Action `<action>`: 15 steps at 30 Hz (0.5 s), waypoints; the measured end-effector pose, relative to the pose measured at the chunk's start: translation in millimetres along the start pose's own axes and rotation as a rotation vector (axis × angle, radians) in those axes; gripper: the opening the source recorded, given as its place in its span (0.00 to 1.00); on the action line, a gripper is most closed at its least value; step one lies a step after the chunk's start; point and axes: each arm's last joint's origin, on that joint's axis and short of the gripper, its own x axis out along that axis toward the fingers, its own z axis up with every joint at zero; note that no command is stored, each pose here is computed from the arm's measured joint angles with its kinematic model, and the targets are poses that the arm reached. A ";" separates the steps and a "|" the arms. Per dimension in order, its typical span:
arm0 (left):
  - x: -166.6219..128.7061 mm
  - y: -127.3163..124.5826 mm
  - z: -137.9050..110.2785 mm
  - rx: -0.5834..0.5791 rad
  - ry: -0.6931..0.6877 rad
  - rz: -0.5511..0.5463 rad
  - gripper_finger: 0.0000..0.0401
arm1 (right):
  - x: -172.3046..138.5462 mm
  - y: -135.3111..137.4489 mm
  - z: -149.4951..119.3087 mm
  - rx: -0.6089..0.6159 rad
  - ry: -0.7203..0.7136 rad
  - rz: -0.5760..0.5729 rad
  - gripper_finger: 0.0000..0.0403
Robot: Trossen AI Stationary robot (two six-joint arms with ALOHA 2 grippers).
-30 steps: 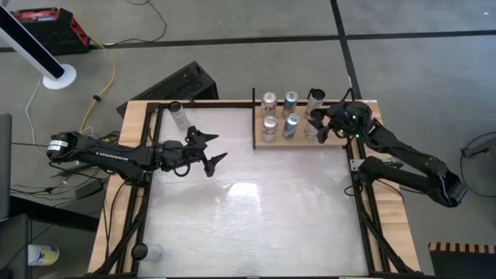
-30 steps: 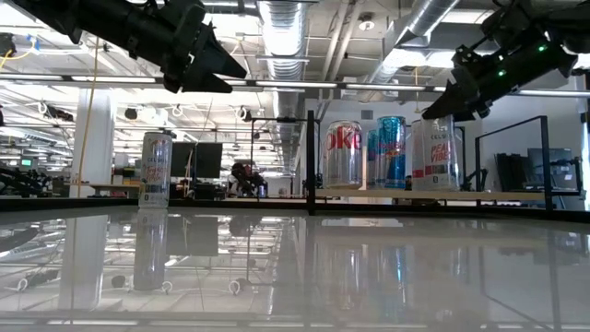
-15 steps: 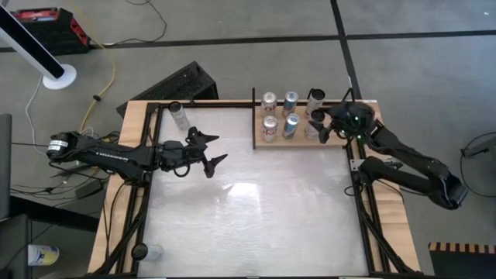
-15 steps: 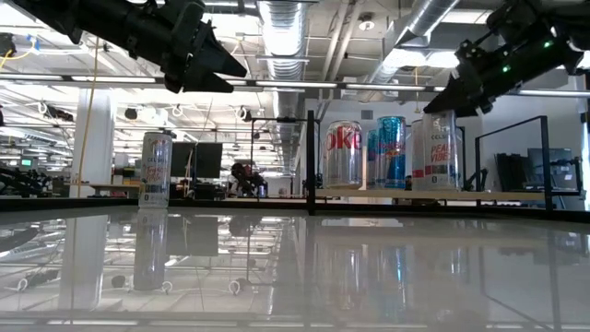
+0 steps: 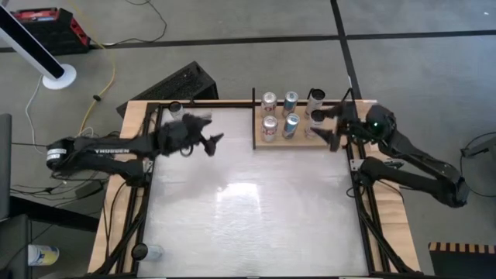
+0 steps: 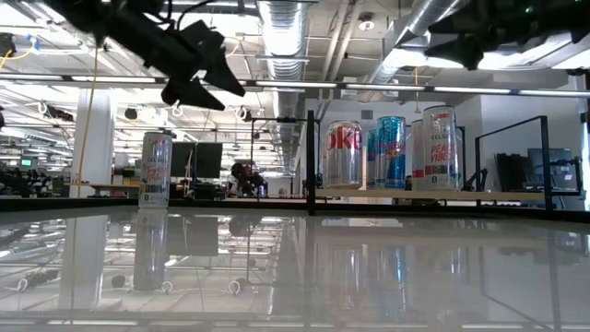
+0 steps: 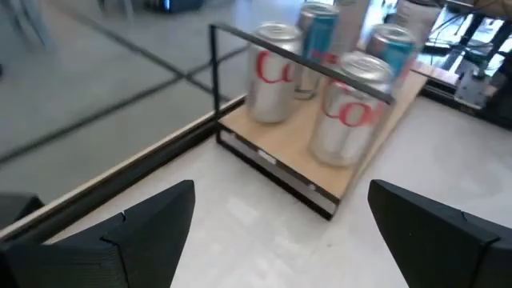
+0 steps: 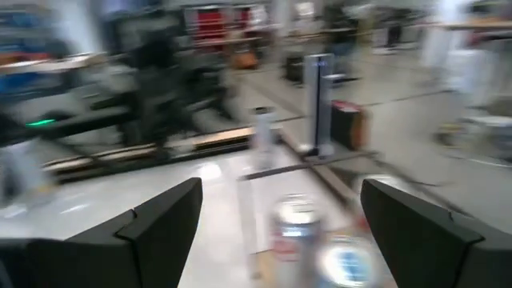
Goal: Place canned beverage on shelf
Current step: Put the top white-yellow soda can on the shelf
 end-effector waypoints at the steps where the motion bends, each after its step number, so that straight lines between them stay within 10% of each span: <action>1: 2.1 6.8 9.4 -0.015 0.024 0.006 0.89 | 1.1 4.2 -0.4 0.002 0.004 0.042 0.90; 15: -13.0 104.6 96.6 -0.074 0.380 0.535 0.89 | 6.6 46.2 -3.7 -0.088 0.016 0.331 0.90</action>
